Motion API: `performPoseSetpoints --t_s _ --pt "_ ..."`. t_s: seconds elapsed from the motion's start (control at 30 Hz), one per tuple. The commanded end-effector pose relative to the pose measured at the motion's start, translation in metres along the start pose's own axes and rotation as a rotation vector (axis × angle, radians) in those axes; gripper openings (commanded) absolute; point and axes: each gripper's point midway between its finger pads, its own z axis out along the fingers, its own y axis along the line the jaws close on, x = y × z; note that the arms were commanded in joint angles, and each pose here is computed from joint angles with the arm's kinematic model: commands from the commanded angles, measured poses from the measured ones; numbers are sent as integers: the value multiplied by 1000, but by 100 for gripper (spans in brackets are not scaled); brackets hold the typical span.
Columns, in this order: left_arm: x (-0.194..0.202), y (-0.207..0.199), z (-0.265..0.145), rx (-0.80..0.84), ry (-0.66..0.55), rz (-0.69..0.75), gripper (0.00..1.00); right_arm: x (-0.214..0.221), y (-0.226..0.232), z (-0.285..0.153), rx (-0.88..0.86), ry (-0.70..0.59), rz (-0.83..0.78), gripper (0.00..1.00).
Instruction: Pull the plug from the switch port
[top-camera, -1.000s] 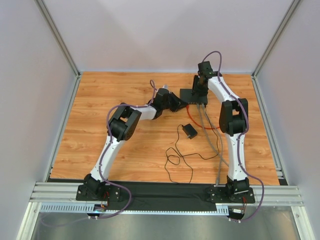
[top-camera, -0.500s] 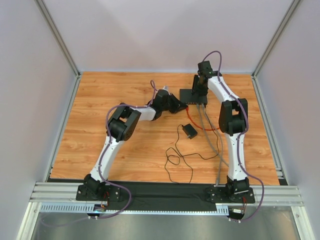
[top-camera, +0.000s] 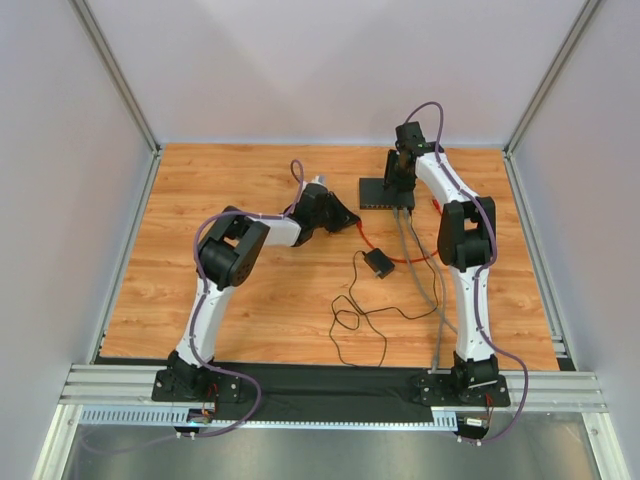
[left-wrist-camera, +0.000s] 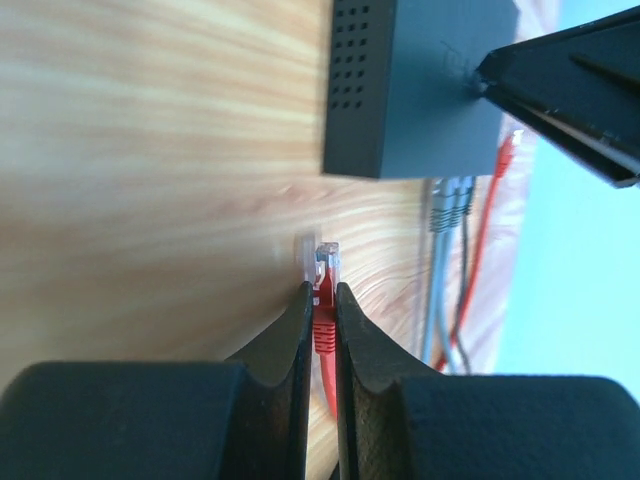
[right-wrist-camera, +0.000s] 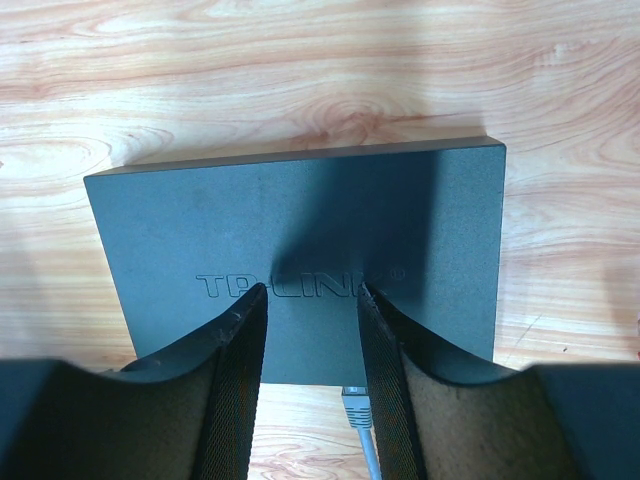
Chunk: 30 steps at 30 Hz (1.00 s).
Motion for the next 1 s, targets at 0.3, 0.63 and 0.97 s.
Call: performPoseSetpoints --t_s 0.3,0.63,0.97 --pt "-78 -8 -55 -212 -172 336 0 47 -27 29 84 149 1 44" --pt "-136 37 -80 -348 -71 498 0 47 -27 30 88 151 -4 44" --pt "-214 75 -160 -827 -210 736 0 47 -28 31 89 148 0 44"
